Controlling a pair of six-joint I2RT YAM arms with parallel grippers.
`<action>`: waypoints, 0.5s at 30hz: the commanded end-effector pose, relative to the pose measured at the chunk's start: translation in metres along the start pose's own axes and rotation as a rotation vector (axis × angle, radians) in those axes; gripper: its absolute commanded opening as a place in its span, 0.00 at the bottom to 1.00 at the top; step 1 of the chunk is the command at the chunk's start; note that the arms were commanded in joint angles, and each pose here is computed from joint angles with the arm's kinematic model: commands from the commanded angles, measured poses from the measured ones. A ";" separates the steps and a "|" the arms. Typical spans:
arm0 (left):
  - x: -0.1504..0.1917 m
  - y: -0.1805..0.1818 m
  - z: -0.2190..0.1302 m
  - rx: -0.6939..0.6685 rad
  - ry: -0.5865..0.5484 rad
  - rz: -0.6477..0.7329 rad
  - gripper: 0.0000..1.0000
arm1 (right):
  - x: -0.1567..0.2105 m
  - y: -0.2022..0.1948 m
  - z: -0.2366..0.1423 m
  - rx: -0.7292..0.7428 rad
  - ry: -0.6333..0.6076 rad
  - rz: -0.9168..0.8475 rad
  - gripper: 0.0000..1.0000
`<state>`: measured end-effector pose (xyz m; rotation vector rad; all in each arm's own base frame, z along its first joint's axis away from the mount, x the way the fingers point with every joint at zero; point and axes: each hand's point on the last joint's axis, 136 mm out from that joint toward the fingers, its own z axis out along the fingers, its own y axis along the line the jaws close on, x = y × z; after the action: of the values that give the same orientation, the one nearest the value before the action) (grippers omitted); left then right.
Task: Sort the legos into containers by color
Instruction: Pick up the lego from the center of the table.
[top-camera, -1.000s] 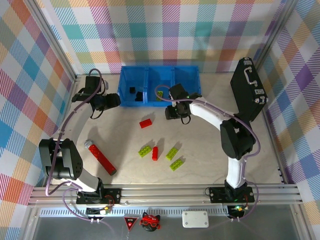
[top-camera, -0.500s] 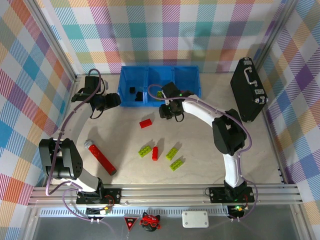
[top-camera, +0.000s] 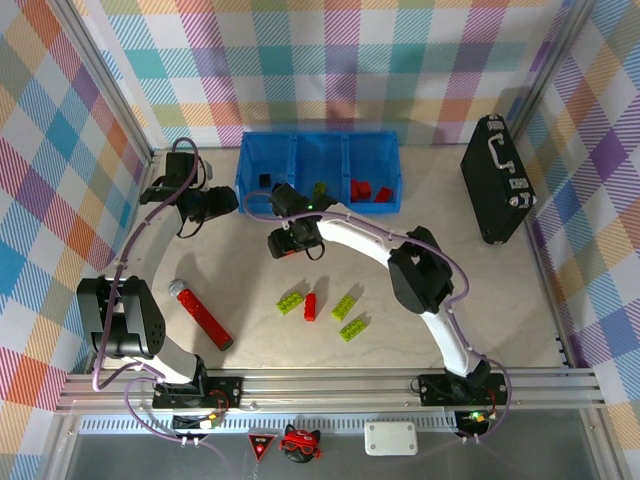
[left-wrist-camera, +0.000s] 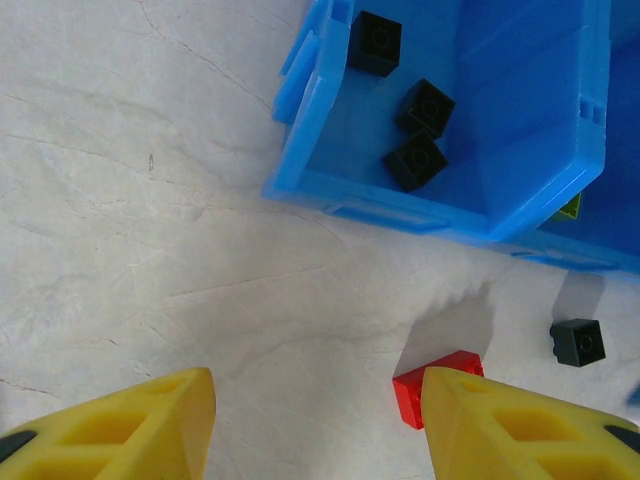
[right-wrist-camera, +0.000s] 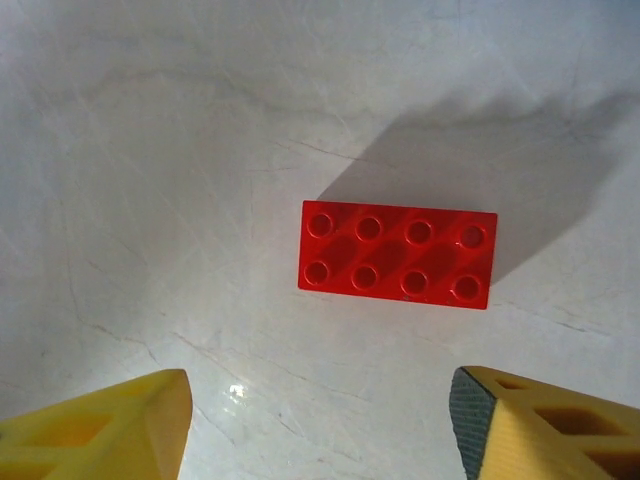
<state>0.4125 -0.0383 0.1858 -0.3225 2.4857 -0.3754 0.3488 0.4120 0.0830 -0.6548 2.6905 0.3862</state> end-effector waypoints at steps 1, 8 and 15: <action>-0.004 0.000 -0.005 0.008 -0.001 -0.012 0.57 | -0.001 -0.006 0.004 0.048 0.015 0.001 0.79; -0.004 0.002 -0.007 0.006 -0.005 -0.014 0.57 | -0.007 -0.010 0.023 0.087 0.023 -0.013 0.96; -0.004 0.001 -0.007 0.007 0.001 -0.016 0.57 | -0.014 -0.019 0.037 0.154 0.019 -0.005 0.94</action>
<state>0.4123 -0.0382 0.1857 -0.3236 2.4867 -0.3758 0.3762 0.4206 0.0554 -0.6329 2.6926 0.2477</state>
